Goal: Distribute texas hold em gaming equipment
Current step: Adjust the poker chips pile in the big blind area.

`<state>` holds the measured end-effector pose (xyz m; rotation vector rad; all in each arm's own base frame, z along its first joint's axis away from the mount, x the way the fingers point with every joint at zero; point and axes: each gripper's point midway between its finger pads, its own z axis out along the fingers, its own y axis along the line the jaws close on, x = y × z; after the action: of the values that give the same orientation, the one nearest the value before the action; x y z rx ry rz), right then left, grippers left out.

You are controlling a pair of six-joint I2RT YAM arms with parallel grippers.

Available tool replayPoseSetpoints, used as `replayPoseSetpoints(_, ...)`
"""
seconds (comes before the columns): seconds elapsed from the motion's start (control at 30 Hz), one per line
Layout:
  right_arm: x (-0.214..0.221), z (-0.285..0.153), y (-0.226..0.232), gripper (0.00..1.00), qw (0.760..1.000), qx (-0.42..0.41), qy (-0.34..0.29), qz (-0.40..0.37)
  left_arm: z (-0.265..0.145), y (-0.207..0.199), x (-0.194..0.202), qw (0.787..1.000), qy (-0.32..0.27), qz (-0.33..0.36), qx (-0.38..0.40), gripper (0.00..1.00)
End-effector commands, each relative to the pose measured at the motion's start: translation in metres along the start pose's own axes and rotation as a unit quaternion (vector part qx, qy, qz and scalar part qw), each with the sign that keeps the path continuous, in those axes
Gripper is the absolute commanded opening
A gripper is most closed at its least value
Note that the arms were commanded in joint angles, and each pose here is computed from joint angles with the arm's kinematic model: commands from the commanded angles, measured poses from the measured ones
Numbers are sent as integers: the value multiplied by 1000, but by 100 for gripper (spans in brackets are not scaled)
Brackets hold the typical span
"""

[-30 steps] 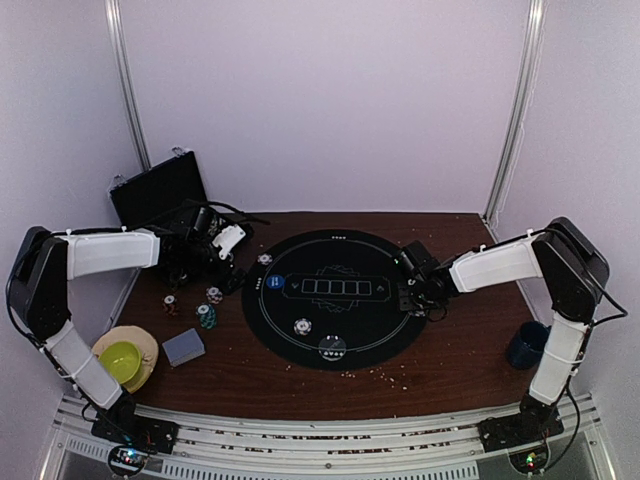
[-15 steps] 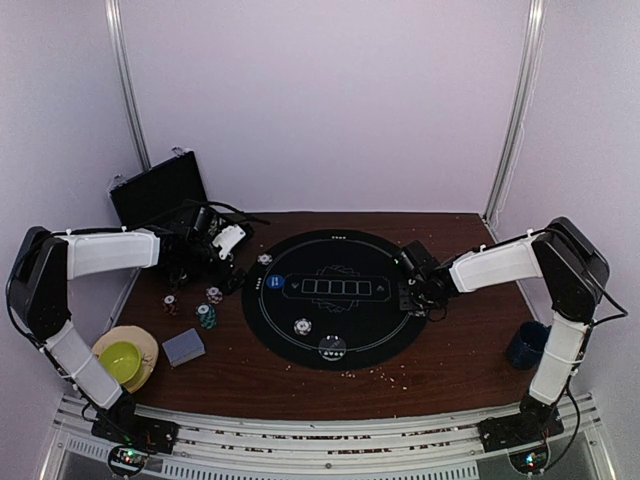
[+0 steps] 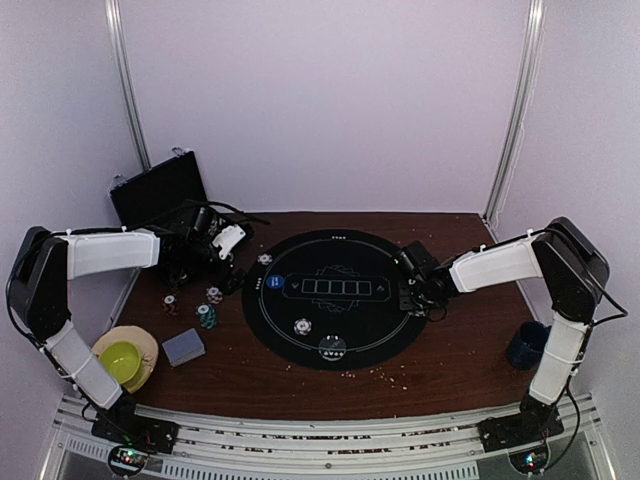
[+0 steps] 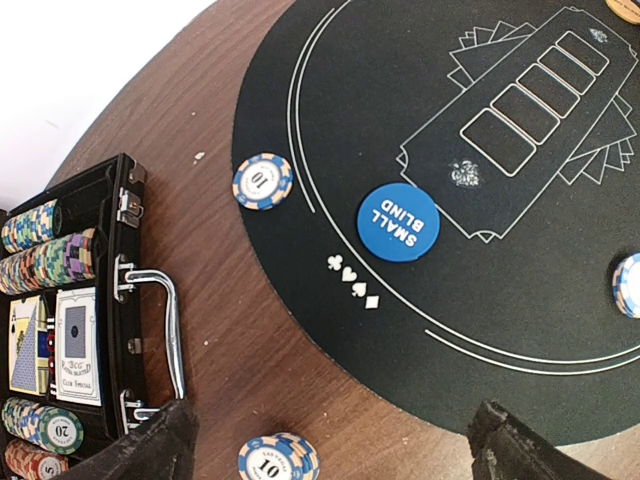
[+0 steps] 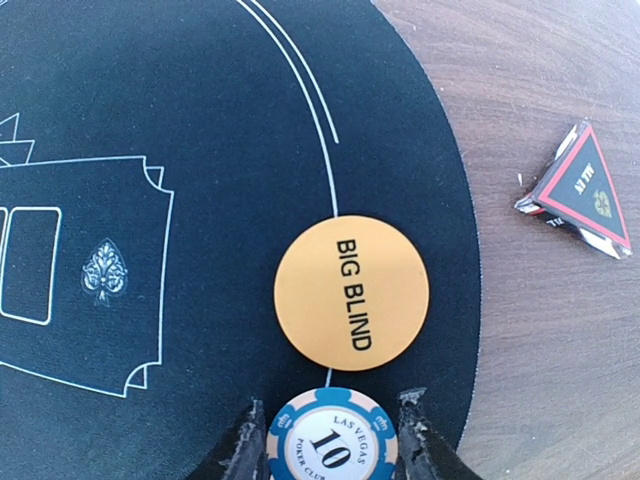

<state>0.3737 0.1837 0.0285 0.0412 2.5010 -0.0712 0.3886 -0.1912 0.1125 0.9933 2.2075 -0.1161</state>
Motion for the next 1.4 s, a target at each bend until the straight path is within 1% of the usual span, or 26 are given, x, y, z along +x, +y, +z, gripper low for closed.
replayPoseSetpoints(0.0, -5, -2, -6, 43, 1000, 10, -13, 8, 2, 4, -4, 1000, -11, -5, -4, 98)
replayPoseSetpoints(0.57, -9, -8, -7, 40, 1000, 7, -21, 15, 3, 4, -5, 1000, -11, -5, -2, 98)
replayPoseSetpoints(0.63, -9, -7, -7, 44, 1000, 7, -21, 12, 3, 4, -4, 1000, -10, -5, -2, 98)
replayPoseSetpoints(0.7, -7, -6, -6, 52, 1000, 5, -17, 10, 3, 4, -5, 1000, -11, -6, -3, 98)
replayPoseSetpoints(0.77, -4, -3, -3, 55, 1000, 3, -9, 6, 3, 4, -4, 1000, -11, -5, -2, 98)
replayPoseSetpoints(1.37, 7, 0, 1, 55, 1000, -2, 13, -10, 4, 4, -3, 1000, -9, -5, -2, 98)
